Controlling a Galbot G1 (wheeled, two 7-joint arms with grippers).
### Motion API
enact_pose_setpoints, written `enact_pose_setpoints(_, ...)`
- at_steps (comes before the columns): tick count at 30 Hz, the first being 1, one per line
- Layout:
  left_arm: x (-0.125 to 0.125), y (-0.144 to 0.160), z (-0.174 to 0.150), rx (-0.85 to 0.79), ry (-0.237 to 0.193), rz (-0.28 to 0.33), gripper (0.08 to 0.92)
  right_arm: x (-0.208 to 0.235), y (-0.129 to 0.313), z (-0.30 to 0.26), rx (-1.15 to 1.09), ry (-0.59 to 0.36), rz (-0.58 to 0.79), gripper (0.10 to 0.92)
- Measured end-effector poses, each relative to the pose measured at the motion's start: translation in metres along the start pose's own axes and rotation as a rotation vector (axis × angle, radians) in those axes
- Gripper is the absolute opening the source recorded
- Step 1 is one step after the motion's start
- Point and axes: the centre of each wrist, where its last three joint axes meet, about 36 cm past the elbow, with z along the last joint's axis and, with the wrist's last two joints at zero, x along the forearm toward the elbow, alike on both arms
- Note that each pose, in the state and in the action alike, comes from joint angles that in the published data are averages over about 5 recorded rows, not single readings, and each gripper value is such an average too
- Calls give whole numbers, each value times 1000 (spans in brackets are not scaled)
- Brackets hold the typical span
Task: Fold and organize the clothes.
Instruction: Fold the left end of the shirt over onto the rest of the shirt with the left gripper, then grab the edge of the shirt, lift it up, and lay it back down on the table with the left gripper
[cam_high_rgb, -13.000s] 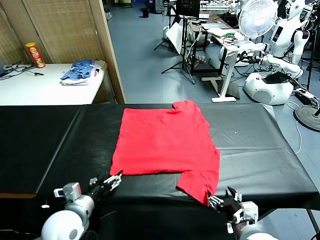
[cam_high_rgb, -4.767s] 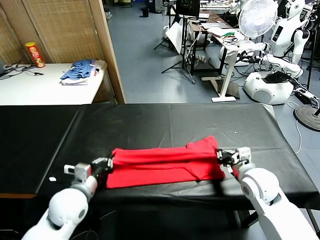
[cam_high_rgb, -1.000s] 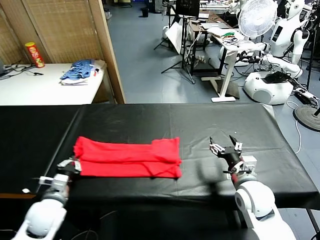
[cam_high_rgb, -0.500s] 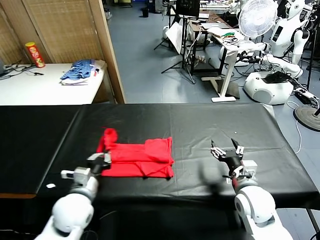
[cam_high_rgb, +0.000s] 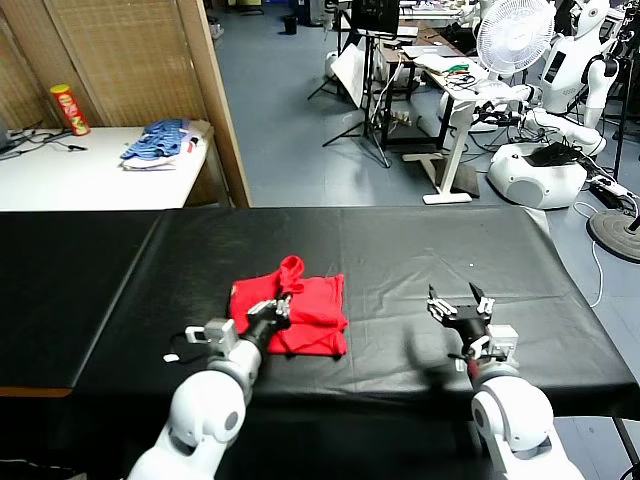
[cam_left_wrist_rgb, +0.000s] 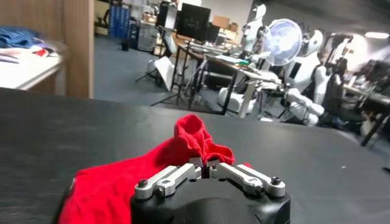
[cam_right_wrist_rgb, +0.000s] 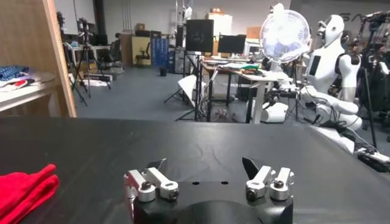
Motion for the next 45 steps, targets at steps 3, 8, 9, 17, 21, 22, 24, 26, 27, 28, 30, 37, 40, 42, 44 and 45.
enact_pose_setpoints(3,-4,-8,3,23,-2,10,149,-1,1,1,3,4,-3,798)
enact_pose_setpoints(8,-9,-18,9,47,-11,16,149,-3,3,2,6,8,-10,798)
enact_pose_setpoints(9,-10,-19,11,50,-11,17,149,-3,3,2,7,9,-12,798)
enact_pose_setpoints(17,-11,-25,20,75,-25,38,278,-8,12,3,11,11,-49,798)
enact_pose_setpoints(21,-10,-29,19,166,-44,80,494,-12,20,3,15,11,-90,798)
enact_pose_setpoints(22,-10,-29,18,198,-51,91,544,-13,22,3,16,10,-104,798)
enact_pose_setpoints(24,-9,-29,14,252,-67,105,660,-16,27,2,22,10,-138,798)
enact_pose_setpoints(26,-8,-26,12,280,-84,104,743,-20,35,2,30,10,-184,798)
enact_pose_setpoints(27,-6,-24,11,283,-91,98,769,-21,41,2,34,9,-209,798)
enact_pose_setpoints(28,-4,-20,10,279,-99,89,779,-23,47,1,38,9,-236,798)
enact_pose_setpoints(30,0,-12,10,252,-113,60,794,-28,62,0,44,6,-293,798)
enact_pose_setpoints(37,18,33,23,129,-97,-77,798,-46,132,-4,120,4,-454,798)
enact_pose_setpoints(40,25,49,27,113,-86,-128,798,-51,155,3,210,33,-440,798)
enact_pose_setpoints(42,29,58,29,109,-83,-155,798,-54,165,12,284,34,-396,798)
enact_pose_setpoints(44,31,65,30,108,-83,-175,798,-56,171,21,355,17,-354,798)
enact_pose_setpoints(45,32,68,31,107,-83,-184,798,-56,173,25,385,6,-338,798)
